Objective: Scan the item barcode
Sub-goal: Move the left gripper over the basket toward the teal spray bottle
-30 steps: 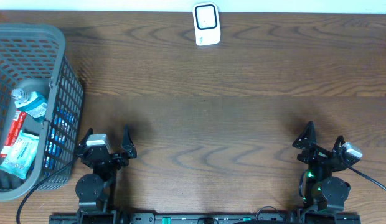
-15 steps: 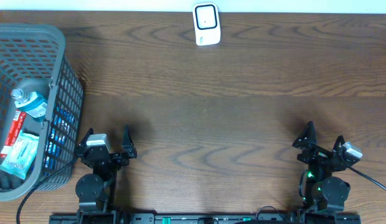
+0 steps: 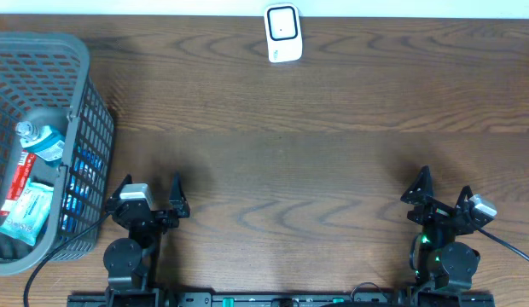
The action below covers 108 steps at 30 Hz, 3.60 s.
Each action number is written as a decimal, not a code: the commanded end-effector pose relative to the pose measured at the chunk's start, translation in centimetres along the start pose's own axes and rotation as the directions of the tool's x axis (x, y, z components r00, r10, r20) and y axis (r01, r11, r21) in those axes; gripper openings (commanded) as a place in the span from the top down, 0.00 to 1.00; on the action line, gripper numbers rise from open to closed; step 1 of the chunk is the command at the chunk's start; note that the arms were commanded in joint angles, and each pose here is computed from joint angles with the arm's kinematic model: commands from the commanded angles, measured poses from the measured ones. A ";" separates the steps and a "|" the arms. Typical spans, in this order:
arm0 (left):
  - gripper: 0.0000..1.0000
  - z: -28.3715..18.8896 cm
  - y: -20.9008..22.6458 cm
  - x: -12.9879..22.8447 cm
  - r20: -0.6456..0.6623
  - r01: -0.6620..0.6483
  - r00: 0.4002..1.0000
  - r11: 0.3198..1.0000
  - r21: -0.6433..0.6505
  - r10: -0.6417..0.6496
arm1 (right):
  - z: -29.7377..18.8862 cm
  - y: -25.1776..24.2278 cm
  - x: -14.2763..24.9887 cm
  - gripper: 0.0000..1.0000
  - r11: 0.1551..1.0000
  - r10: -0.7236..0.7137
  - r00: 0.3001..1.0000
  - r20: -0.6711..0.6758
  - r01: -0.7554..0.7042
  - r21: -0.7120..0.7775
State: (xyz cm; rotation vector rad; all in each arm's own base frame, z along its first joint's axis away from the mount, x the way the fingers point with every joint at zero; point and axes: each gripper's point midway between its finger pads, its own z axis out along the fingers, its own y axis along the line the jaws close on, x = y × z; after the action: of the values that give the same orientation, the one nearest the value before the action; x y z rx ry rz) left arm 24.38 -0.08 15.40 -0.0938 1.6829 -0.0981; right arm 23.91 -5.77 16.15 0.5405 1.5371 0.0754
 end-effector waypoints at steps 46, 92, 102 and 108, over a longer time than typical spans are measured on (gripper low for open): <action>0.02 5.9 -4.8 -25.7 -0.444 0.347 0.838 0.938 -0.018 -0.318 | 0.0 0.2 0.2 0.01 1.000 -0.014 1.000 -0.005 0.014 -0.011; 0.02 6.0 24.2 -7.9 0.343 0.295 0.305 -0.255 -0.921 -0.888 | 0.0 0.2 0.2 0.01 1.000 -0.014 1.000 -0.005 0.014 -0.011; 0.02 7.5 25.6 -5.0 0.353 0.256 0.285 -0.285 -0.924 -0.891 | 0.0 0.2 0.2 0.01 1.000 -0.014 1.000 -0.005 0.014 -0.011; 0.02 8.4 26.3 -3.4 0.350 0.239 0.281 -0.288 -0.927 -0.894 | 0.0 0.2 0.2 0.01 1.000 -0.014 1.000 -0.005 0.014 -0.011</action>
State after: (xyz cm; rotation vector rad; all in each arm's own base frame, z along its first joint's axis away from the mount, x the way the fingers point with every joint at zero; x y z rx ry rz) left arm 33.07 25.72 15.02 -2.3682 1.7353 0.1447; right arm 23.91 -5.77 16.13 0.5407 1.5379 0.0753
